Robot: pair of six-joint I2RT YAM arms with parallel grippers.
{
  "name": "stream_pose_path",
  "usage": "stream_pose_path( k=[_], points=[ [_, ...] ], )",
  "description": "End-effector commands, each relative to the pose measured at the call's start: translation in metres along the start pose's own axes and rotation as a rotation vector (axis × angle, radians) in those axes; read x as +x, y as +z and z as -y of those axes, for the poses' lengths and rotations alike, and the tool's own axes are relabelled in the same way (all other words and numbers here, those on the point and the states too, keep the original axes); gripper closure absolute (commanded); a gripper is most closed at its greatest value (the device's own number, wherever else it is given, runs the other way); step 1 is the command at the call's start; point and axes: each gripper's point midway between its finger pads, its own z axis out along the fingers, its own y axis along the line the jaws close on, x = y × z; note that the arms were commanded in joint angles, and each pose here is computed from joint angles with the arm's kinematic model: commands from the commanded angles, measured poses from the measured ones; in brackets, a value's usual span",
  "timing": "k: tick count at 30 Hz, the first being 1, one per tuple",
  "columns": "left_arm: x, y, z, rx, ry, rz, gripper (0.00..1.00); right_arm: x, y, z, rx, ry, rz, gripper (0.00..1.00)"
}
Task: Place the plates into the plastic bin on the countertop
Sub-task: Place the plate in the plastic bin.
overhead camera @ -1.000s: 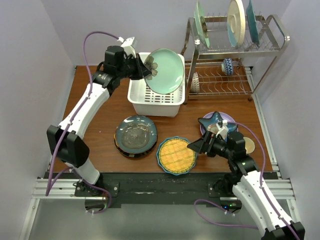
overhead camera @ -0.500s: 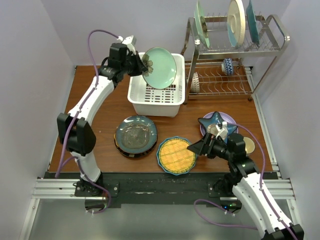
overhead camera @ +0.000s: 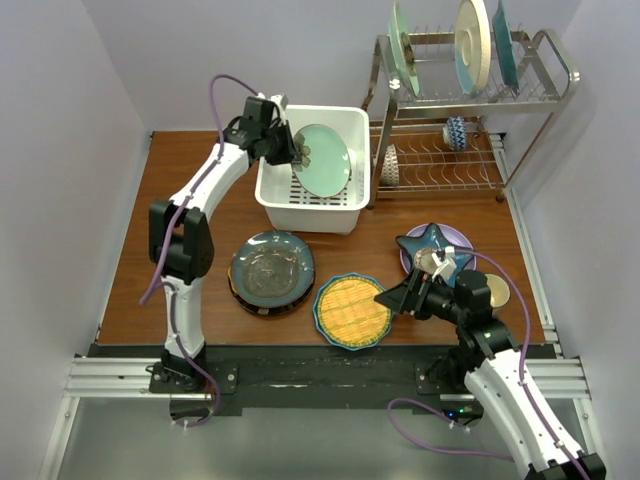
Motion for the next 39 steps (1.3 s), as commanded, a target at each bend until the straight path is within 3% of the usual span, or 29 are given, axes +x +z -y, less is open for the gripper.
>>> stream_pose_path(
  k=[1, 28, 32, 39],
  points=[
    [-0.060, -0.023, 0.040, 0.136, 0.068, 0.149, 1.00, 0.005, -0.001, 0.000, -0.009, 0.007, -0.019, 0.01],
    [-0.008, 0.020, 0.010, 0.093, 0.104, -0.057, 1.00, 0.011, 0.000, 0.005, 0.003, 0.025, -0.032, 0.01],
    [-0.003, 0.025, -0.001, 0.048, 0.117, -0.072, 0.94, 0.012, 0.000, 0.007, 0.006, 0.026, -0.036, 0.01],
    [-0.005, 0.022, -0.018, -0.050, 0.147, -0.066, 0.75, 0.012, 0.001, 0.007, 0.007, 0.033, -0.037, 0.01]
  ],
)
